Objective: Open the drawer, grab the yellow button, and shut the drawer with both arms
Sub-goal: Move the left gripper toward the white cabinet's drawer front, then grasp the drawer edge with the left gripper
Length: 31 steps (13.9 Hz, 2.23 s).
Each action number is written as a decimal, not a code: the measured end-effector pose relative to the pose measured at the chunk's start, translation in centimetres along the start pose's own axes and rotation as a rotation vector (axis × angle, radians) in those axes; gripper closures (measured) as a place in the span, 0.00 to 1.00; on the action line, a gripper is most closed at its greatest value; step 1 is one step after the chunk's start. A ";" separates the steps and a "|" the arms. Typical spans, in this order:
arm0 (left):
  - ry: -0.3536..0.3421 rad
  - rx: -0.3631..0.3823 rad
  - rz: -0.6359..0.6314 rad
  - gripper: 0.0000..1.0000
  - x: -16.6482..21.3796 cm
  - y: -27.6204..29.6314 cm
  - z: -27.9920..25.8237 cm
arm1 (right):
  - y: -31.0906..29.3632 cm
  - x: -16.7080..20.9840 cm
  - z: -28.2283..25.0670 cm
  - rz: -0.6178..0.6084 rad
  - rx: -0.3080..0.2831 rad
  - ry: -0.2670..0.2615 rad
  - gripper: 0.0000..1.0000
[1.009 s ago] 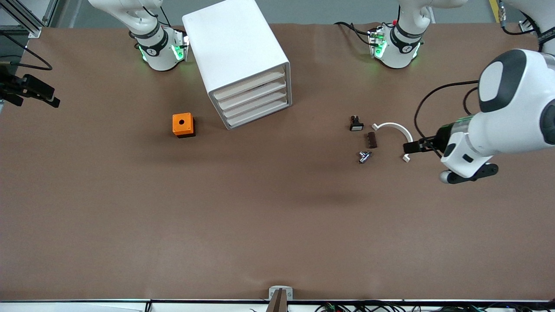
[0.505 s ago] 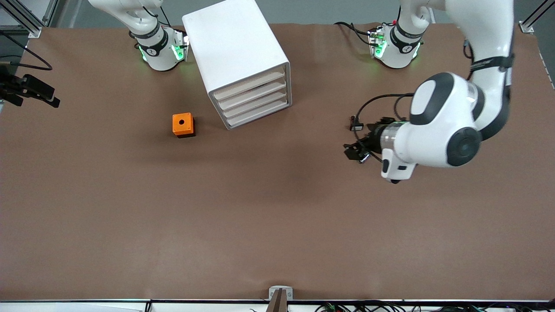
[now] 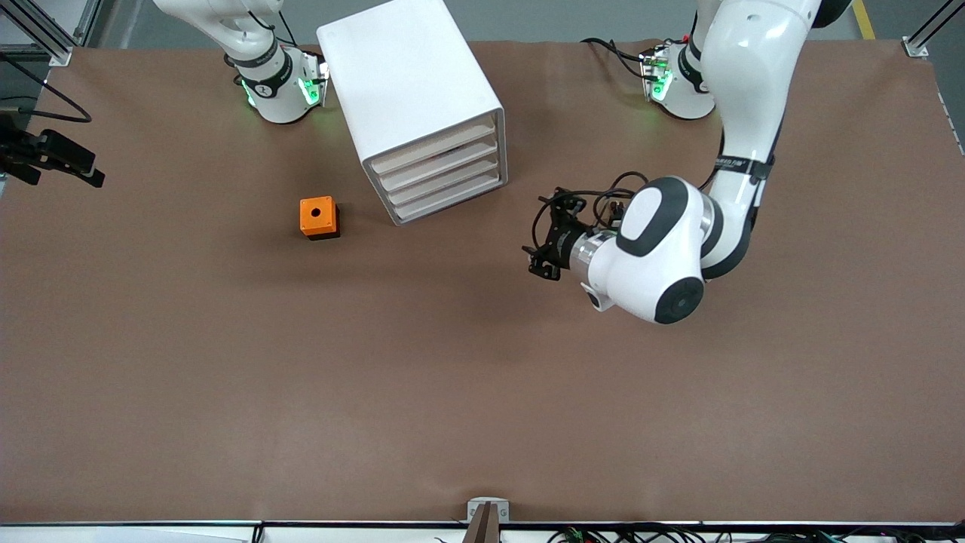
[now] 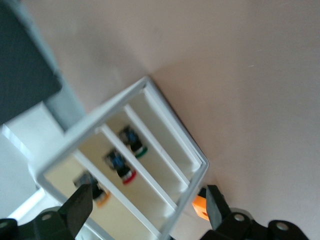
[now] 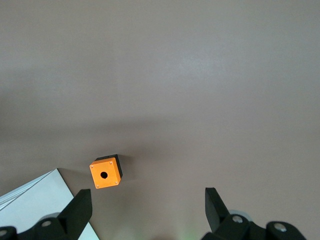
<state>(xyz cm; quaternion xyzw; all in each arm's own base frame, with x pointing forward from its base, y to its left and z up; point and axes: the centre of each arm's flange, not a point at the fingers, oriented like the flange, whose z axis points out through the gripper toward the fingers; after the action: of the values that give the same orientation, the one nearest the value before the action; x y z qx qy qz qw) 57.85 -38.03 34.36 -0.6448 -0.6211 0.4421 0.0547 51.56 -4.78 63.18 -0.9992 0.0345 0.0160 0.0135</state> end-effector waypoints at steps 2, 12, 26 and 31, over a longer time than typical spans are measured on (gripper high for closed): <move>-0.074 0.073 -0.158 0.00 0.5 1.5 1.8 | 0.0 0.0 0.0 0.000 0.000 0.000 0.00; -0.096 0.399 -0.476 0.47 -0.4 2.6 11.1 | 0.0 0.0 0.0 0.000 0.000 0.000 0.00; 0.023 0.626 -0.517 0.49 -1.3 -1.0 20.9 | 0.0 0.1 -1.1 0.001 -0.001 0.027 0.00; 0.065 0.658 -0.521 0.54 -1.5 -2.2 23.6 | 0.1 1.2 0.4 0.002 -0.004 0.003 0.00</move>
<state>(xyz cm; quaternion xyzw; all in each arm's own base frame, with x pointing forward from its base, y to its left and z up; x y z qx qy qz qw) 41.37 -50.14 22.21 -0.4279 -0.5872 0.5676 0.3873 52.70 -4.92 62.71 -0.9992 0.0358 0.0147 0.0112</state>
